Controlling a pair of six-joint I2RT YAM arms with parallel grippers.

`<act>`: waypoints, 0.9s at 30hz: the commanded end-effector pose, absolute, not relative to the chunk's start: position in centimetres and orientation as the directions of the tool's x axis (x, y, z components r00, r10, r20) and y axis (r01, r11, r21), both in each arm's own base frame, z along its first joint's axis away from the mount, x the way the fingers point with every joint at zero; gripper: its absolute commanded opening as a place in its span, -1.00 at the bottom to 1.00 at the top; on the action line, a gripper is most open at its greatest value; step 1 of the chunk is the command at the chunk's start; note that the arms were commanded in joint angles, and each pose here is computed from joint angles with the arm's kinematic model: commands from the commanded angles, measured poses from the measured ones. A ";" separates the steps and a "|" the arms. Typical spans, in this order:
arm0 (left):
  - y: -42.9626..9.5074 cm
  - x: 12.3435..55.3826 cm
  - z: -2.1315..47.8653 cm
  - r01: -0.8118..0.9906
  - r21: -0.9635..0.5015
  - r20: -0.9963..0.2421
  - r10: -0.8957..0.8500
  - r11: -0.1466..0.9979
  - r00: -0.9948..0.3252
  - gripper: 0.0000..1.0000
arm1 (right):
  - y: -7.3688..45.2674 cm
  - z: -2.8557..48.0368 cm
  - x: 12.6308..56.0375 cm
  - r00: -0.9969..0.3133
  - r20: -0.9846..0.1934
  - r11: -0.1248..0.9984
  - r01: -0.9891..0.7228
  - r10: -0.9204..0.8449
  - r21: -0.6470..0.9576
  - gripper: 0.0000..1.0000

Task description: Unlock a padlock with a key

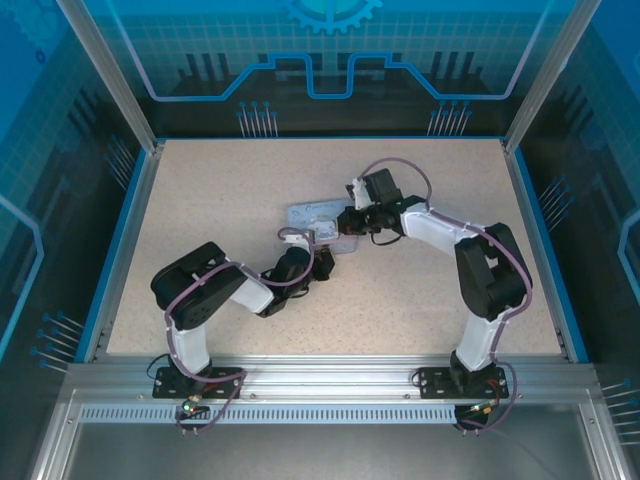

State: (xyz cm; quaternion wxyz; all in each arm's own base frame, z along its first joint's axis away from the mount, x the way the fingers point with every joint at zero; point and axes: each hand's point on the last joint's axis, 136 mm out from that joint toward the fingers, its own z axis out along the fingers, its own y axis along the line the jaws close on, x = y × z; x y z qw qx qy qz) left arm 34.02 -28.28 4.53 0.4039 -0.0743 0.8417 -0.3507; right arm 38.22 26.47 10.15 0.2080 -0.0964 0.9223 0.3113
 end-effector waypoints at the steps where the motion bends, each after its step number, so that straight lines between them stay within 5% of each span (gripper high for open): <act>1: -29.1 33.8 7.7 0.233 -0.682 -0.630 -0.396 0.693 -0.668 -0.99 | 24.8 13.1 36.8 -0.866 -0.495 0.761 -0.369 -0.073 0.534 -1.00; 15: -30.8 34.5 13.0 0.226 -0.871 -0.425 -0.438 0.436 -0.792 -1.00 | 23.3 15.2 25.1 -0.900 -0.429 0.439 -0.419 -0.081 0.795 -1.00; 27: -31.4 34.4 16.5 0.305 -0.902 -0.414 -0.409 0.306 -0.813 -1.00 | 23.5 11.9 25.2 -0.941 -0.312 0.393 -0.337 -0.128 0.855 -1.00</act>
